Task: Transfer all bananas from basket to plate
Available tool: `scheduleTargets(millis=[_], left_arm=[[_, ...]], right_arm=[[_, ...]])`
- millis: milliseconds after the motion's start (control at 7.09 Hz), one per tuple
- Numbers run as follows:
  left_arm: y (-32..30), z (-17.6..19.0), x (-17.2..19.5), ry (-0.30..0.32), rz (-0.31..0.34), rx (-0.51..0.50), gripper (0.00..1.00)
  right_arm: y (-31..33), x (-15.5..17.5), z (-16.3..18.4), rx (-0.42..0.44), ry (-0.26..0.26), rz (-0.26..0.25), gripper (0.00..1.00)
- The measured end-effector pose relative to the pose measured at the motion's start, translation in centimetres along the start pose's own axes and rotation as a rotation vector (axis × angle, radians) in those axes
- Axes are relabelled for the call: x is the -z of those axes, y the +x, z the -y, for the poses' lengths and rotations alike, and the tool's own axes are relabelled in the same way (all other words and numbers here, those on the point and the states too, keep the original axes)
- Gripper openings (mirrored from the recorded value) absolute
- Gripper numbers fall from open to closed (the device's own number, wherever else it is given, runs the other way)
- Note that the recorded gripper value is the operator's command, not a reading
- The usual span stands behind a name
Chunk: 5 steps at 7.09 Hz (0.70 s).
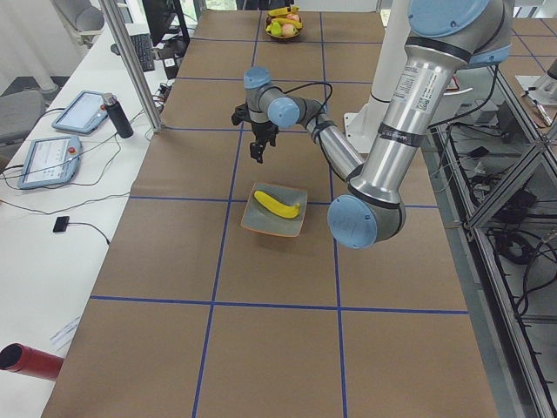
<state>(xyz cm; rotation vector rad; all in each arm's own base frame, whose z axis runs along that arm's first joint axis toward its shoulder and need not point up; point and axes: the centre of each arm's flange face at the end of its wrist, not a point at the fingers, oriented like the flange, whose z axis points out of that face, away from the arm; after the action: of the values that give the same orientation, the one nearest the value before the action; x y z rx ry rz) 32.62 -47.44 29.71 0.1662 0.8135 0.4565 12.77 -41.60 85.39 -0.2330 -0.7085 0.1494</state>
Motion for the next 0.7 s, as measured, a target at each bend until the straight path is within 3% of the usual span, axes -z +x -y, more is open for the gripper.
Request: scheduleTargets(millis=[141, 423, 705], left_arm=[[0.02, 0.02, 0.02, 0.001, 0.000, 0.000, 1.00], [0.03, 0.04, 0.04, 0.001, 0.000, -0.001, 1.00], [-0.01, 0.05, 0.07, 0.002, 0.001, 0.000, 1.00]], right_arm=[[0.11, -0.16, -0.14, -0.003, -0.003, 0.001, 0.78], [0.41, -0.59, -0.51, -0.010, -0.010, 0.003, 0.48], [0.54, -0.82, -0.62, -0.013, -0.013, 0.009, 0.00]])
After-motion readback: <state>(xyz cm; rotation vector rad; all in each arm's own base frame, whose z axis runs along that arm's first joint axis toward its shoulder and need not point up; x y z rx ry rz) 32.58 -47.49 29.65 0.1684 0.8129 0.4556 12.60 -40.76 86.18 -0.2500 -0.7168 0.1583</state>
